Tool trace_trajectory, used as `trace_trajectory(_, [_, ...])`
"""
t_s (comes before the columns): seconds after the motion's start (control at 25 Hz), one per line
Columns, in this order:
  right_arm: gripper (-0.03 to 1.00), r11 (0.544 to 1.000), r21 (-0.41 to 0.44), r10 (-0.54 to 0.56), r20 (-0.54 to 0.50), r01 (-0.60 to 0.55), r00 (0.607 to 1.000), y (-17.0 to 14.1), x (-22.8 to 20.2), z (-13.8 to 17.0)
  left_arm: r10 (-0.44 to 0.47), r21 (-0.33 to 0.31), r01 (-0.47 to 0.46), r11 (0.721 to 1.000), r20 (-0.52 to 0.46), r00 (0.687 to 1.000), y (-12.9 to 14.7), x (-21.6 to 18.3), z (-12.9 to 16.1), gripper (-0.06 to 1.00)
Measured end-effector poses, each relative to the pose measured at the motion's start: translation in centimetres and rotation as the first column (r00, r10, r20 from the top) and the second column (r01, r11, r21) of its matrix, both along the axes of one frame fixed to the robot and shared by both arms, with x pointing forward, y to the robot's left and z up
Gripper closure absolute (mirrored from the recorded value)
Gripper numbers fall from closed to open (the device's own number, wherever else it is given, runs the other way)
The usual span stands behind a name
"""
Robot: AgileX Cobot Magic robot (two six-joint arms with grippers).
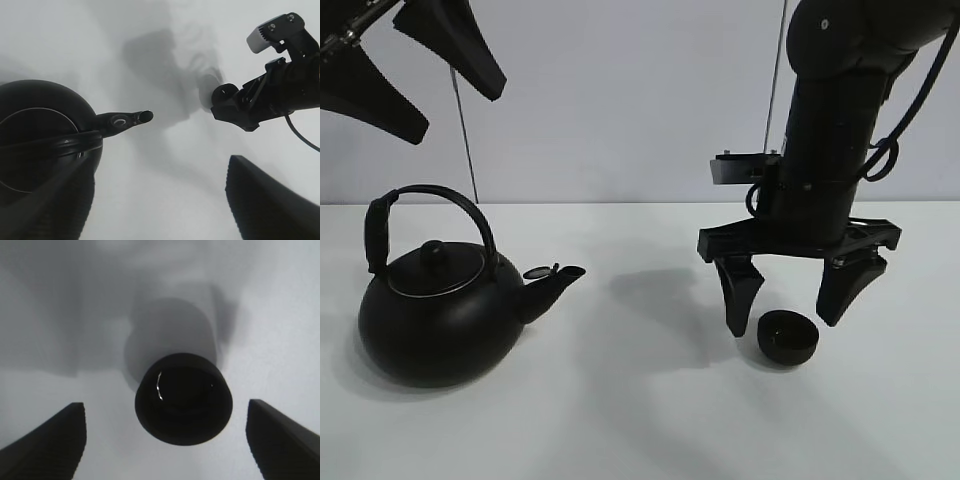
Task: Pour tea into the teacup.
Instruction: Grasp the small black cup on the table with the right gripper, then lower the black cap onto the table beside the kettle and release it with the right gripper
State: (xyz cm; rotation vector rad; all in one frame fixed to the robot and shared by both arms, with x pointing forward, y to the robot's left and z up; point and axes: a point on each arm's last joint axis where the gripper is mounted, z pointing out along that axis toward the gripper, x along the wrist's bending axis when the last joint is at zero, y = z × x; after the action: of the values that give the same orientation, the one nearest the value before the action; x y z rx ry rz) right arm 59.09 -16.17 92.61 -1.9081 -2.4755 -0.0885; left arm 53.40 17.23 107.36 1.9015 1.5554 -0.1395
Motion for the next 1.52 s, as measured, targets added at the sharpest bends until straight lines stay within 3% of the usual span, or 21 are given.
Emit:
trace_trajectory(0.6, [0.37, 1.0, -0.011, 0.007, -0.031, -0.008, 1.0, 0.2, 0.4, -2.7, 0.0, 0.0, 0.0, 1.0, 0.0, 1.0, 0.0, 0.0, 0.0, 0.41])
trace_trajectory(0.76, [0.54, 1.0, -0.004, 0.004, -0.025, -0.004, 1.0, 0.2, 0.5, -2.6, 0.0, 0.0, 0.0, 1.0, 0.0, 1.0, 0.0, 0.0, 0.0, 0.41])
trace_trajectory(0.92, [0.57, 1.0, -0.003, 0.003, -0.025, -0.003, 1.0, 0.2, 0.5, -2.6, 0.0, 0.0, 0.0, 1.0, 0.0, 1.0, 0.0, 0.0, 0.0, 0.41])
trace_trajectory(1.32, [0.57, 0.999, 0.045, 0.002, 0.045, -0.004, 0.999, 0.4, -0.1, 2.3, 0.0, 0.0, 0.0, 1.0, 0.0, 1.0, 0.0, 0.0, 0.0, 0.41])
trace_trajectory(1.52, [0.57, 0.992, 0.059, 0.108, 0.078, -0.113, 0.991, 3.7, -1.0, 3.5, 0.0, 0.0, 0.0, 1.0, 0.0, 1.0, 0.0, 0.0, 0.0, 0.41])
